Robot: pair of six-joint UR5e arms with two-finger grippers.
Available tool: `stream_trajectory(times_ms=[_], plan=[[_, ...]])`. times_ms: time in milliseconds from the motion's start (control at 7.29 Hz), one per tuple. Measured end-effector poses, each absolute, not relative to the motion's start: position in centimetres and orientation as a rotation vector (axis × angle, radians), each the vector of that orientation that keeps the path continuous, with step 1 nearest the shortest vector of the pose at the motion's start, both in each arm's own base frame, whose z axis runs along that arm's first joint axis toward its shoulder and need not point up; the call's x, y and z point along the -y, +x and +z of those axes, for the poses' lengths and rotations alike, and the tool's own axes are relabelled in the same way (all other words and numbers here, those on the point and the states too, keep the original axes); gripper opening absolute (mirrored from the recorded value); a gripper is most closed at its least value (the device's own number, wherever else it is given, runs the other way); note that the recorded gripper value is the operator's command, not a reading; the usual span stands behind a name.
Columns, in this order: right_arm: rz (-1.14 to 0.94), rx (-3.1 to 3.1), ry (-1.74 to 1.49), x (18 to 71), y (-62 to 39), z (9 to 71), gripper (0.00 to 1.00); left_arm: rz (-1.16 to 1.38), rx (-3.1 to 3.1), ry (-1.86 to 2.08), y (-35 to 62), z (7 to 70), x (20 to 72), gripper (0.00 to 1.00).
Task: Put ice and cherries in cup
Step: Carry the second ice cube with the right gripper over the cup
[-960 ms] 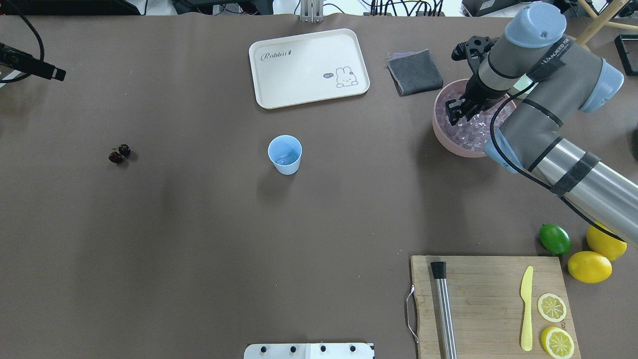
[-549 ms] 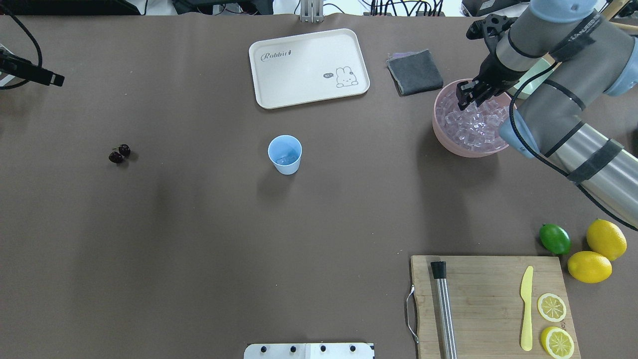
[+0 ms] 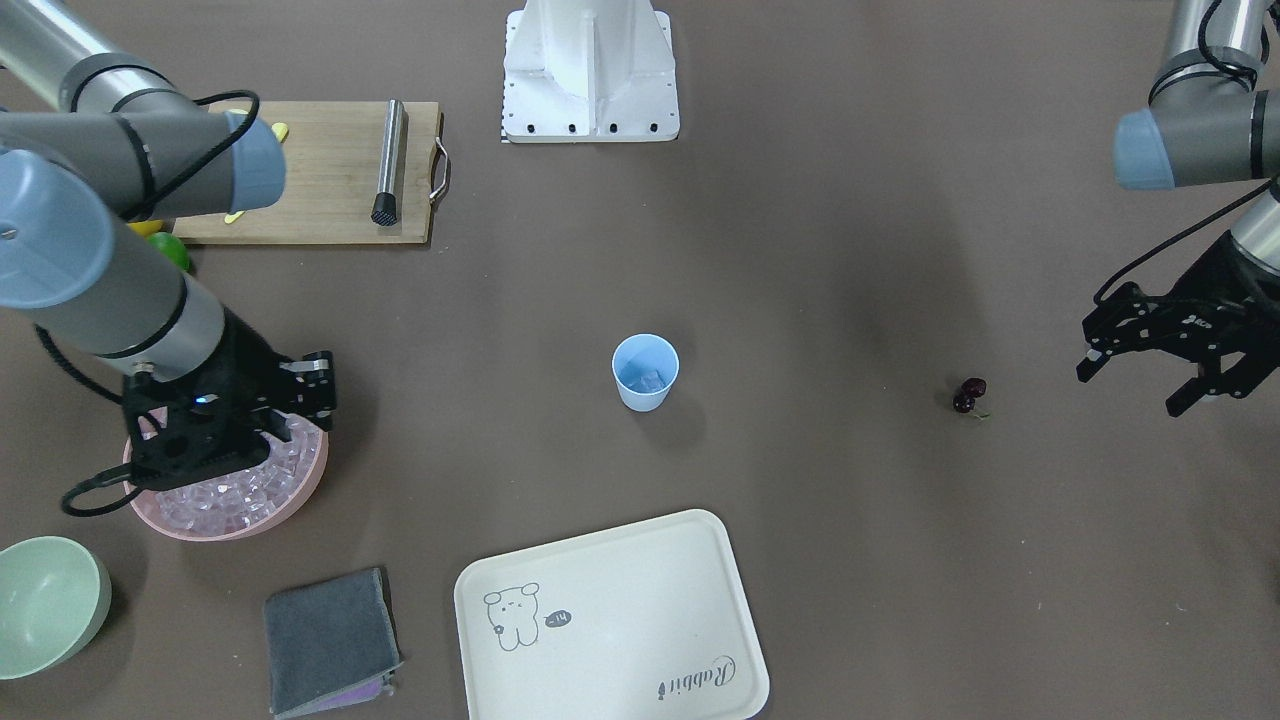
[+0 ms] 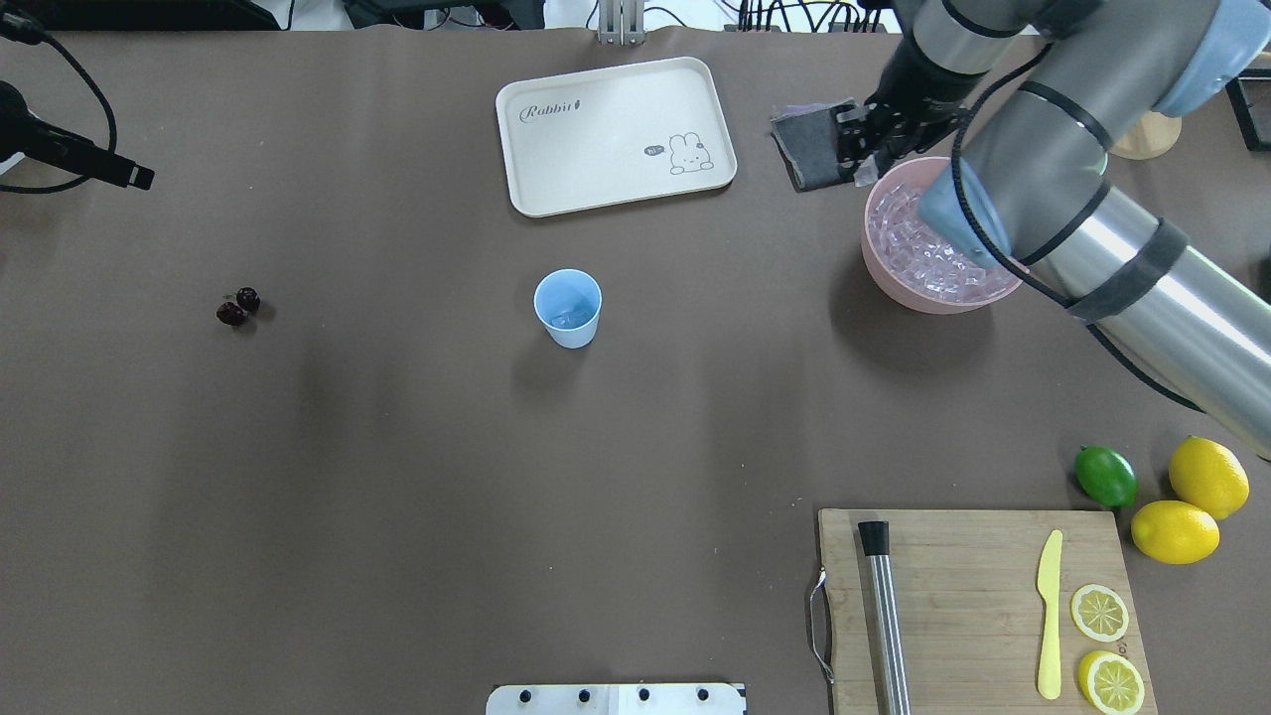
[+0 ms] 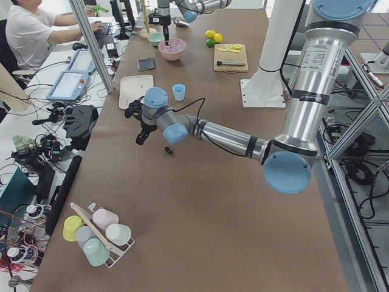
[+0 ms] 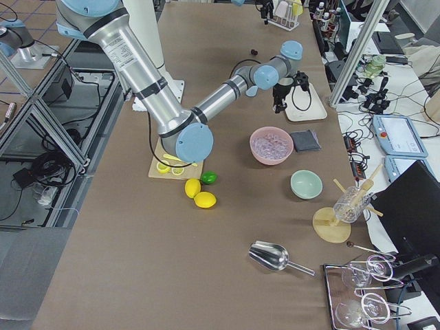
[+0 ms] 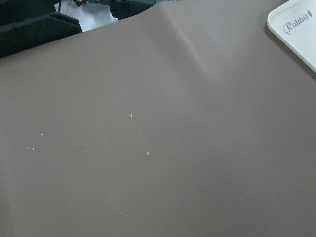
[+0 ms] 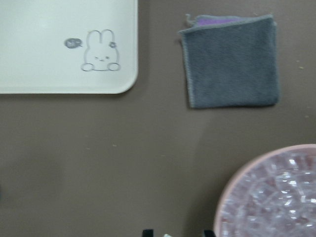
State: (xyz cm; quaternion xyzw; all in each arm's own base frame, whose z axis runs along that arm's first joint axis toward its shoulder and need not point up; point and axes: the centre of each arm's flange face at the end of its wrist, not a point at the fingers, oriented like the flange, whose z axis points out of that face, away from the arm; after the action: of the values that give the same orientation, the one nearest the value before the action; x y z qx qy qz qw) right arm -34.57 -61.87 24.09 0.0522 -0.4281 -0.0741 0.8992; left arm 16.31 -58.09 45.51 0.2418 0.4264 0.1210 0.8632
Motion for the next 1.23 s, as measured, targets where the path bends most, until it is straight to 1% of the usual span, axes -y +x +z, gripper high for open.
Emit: stream_trajectory(times_ms=[274, 549, 960, 1097, 1234], plan=[[-0.068, 0.893, 0.103, 58.8, -42.3, 17.3, 0.0, 0.255, -0.889, 0.48, 17.9, 46.4, 59.5, 0.98], [0.002, 0.908, 0.139, 56.8, -51.3, 12.8, 0.0, 0.254, -0.872, 0.464, 19.2, 47.2, 60.4, 0.98], [0.004, 0.909, 0.173, 54.2, -57.3, 11.4, 0.0, 0.265, -0.872, 0.466, 20.3, 47.4, 60.2, 0.98], [0.001, 0.903, 0.182, 53.1, -58.5, 11.4, 0.07, 0.263, -0.875, 0.469, 20.3, 47.2, 60.1, 0.98], [0.001, 0.902, 0.184, 52.3, -59.3, 11.3, 0.18, 0.261, -0.878, 0.472, 20.3, 47.1, 60.0, 0.98]])
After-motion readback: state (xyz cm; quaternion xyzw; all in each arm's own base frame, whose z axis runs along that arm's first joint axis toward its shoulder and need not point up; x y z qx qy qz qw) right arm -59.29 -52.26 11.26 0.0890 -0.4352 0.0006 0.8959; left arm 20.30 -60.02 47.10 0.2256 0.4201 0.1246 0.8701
